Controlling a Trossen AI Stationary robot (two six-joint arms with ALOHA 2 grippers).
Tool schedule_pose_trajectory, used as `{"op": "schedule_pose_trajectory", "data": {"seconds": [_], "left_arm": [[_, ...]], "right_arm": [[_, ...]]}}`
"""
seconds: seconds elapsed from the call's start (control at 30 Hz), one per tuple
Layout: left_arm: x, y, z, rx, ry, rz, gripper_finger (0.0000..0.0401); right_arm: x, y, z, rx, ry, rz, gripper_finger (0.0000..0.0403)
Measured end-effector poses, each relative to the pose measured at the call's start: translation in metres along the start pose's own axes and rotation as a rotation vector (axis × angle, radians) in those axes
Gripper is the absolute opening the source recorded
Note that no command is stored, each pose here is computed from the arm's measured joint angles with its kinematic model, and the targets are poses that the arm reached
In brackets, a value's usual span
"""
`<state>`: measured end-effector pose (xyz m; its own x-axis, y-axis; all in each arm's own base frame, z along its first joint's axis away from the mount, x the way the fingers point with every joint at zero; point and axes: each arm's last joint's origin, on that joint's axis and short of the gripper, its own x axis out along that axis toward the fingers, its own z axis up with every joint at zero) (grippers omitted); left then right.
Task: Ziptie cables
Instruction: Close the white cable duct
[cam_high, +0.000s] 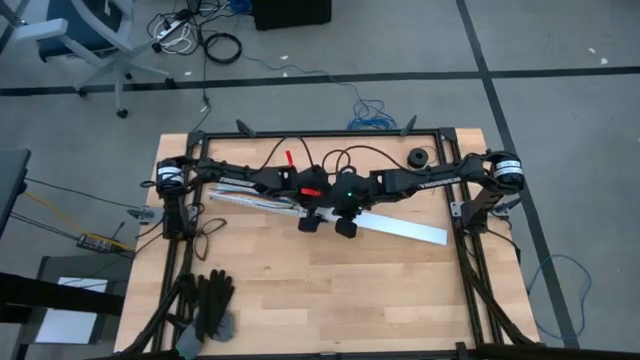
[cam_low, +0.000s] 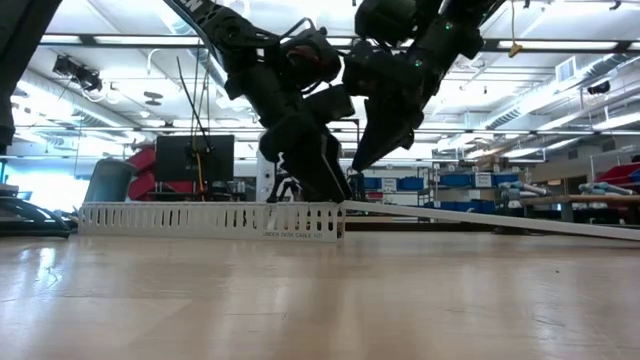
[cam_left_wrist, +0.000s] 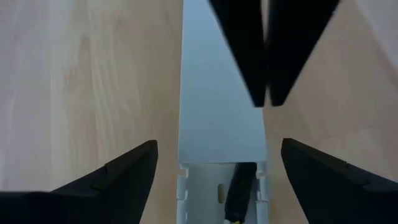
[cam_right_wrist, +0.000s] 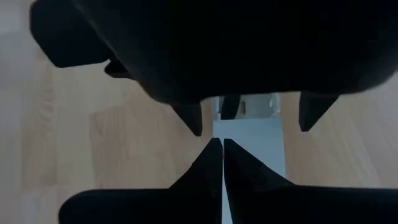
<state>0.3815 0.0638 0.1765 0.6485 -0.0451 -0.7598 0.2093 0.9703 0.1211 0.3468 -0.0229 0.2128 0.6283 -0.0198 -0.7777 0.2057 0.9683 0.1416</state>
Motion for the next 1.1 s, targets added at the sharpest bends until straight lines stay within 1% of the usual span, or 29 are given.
{"op": "schedule_pose_trajectory", "data": {"seconds": [0.4,0.7,0.87,0.97,1.1], "left_arm": [[0.0,-0.001,-0.005,-0.012,0.055,-0.001,0.0319],[0.0,0.0,-0.006,-0.014,0.062,-0.001,0.0319],[-0.001,-0.001,-0.008,-0.017,0.086,0.006,0.0319],[-0.001,0.0,-0.008,-0.017,0.098,0.021,0.0319],[-0.001,0.0,-0.009,-0.017,0.099,0.021,0.0319]], "right_arm": [[0.0,0.001,-0.004,-0.003,0.036,-0.005,0.0],[0.0,0.002,-0.005,-0.002,0.04,-0.005,0.0],[0.0,0.003,-0.009,0.006,0.075,-0.026,0.0],[0.0,0.006,-0.011,-0.005,0.083,-0.046,0.0],[0.0,0.011,-0.012,-0.018,0.081,-0.044,0.0]]}}
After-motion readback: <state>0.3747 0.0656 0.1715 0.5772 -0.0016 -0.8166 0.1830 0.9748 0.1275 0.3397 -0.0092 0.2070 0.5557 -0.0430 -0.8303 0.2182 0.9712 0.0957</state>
